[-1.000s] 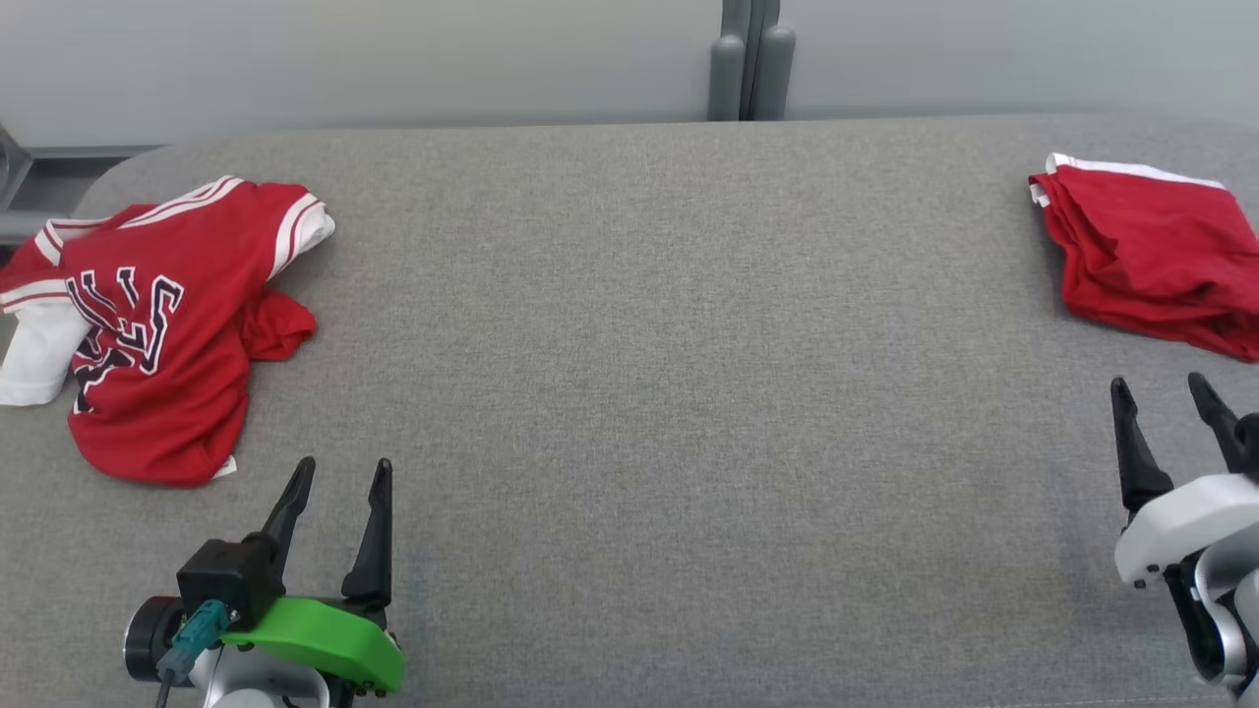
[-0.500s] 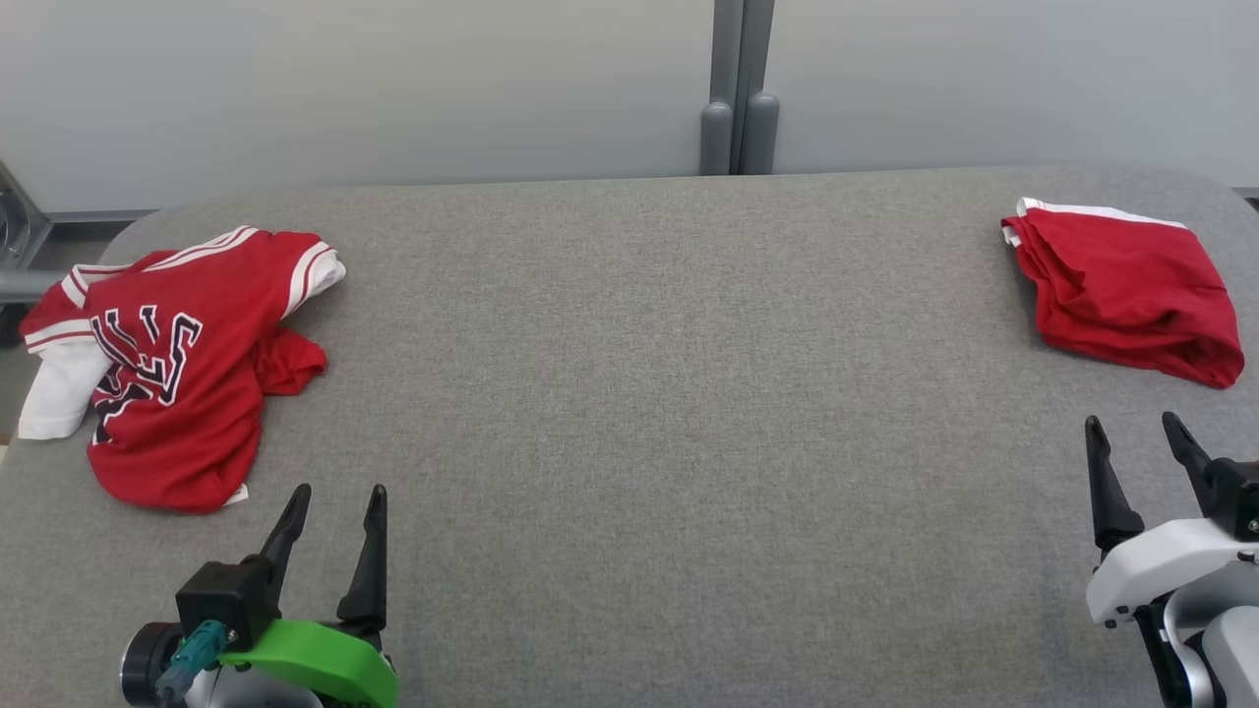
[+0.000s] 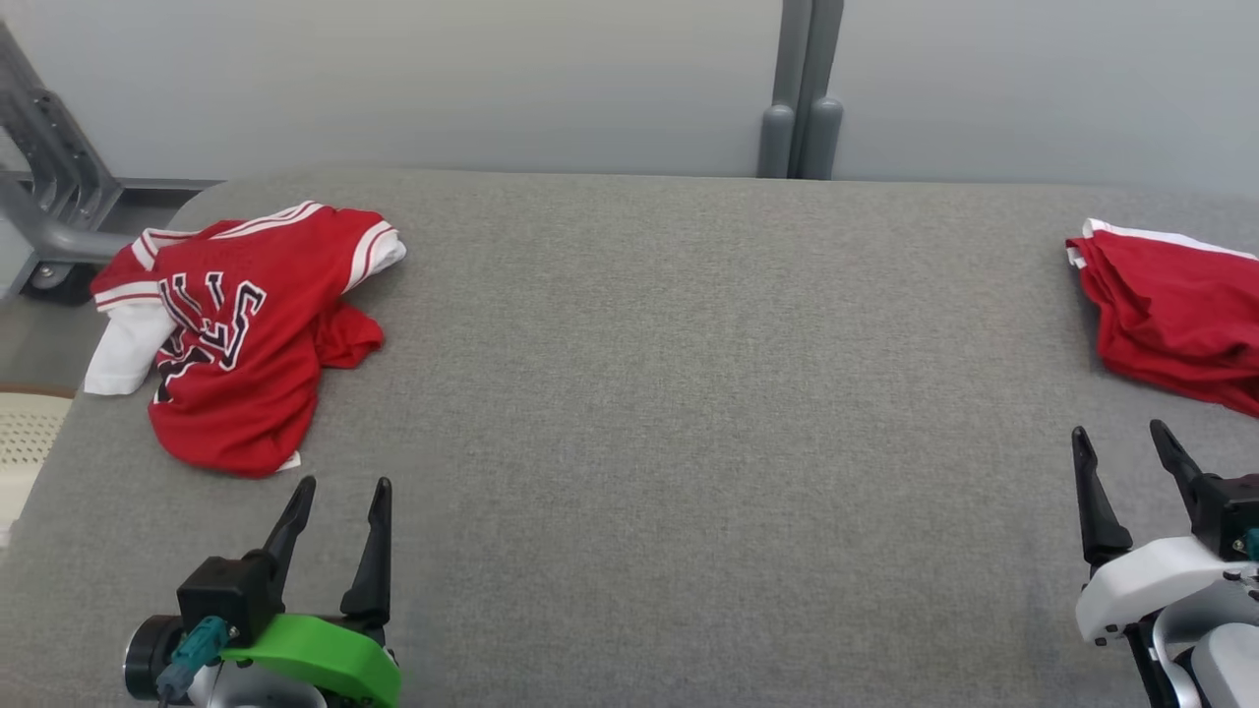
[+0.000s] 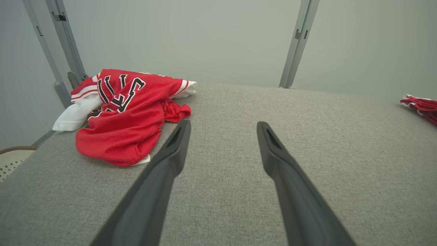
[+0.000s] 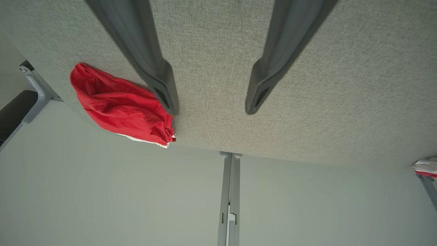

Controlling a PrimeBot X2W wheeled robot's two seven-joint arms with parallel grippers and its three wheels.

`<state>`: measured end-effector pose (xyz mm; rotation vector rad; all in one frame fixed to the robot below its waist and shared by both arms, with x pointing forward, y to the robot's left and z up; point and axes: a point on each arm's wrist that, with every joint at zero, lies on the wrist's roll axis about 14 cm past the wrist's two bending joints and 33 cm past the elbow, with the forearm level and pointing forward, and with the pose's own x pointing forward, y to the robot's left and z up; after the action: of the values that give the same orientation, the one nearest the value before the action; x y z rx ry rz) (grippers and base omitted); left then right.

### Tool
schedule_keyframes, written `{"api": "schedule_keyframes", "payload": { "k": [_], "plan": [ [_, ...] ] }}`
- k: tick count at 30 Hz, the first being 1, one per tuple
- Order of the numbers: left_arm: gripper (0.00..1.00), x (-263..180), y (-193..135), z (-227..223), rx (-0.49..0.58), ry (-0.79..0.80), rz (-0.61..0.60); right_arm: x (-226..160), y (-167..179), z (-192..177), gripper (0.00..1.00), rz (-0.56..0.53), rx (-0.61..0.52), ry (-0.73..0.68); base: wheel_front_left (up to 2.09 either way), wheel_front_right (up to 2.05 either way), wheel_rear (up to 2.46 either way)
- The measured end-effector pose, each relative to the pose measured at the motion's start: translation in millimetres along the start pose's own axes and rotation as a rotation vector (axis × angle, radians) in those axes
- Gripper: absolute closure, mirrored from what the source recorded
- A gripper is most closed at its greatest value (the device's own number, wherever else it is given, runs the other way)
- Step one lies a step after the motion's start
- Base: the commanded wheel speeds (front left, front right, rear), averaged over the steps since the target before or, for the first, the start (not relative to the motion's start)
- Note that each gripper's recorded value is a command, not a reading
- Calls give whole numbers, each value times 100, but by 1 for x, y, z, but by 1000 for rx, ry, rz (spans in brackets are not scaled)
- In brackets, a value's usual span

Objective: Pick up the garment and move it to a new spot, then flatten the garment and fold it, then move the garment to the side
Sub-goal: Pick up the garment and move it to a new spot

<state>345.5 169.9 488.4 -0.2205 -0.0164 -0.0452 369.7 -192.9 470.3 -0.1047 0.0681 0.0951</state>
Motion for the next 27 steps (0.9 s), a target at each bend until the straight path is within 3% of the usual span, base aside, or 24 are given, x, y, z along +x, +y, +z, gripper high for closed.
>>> {"api": "schedule_keyframes", "payload": {
  "k": [7, 14, 27],
  "plan": [
    [0, -20, 45, 16, 4, -52, 164, 12, 58, 5, 0, 178, -12, -17, 0, 0, 0],
    [0, -67, 92, 19, 7, -70, 351, 27, 126, 24, 0, 382, -14, -72, 0, 0, 0],
    [0, -114, 122, 32, 5, -125, 489, 40, 174, 33, 0, 503, -27, -90, 0, 0, 0]
  ]
}}
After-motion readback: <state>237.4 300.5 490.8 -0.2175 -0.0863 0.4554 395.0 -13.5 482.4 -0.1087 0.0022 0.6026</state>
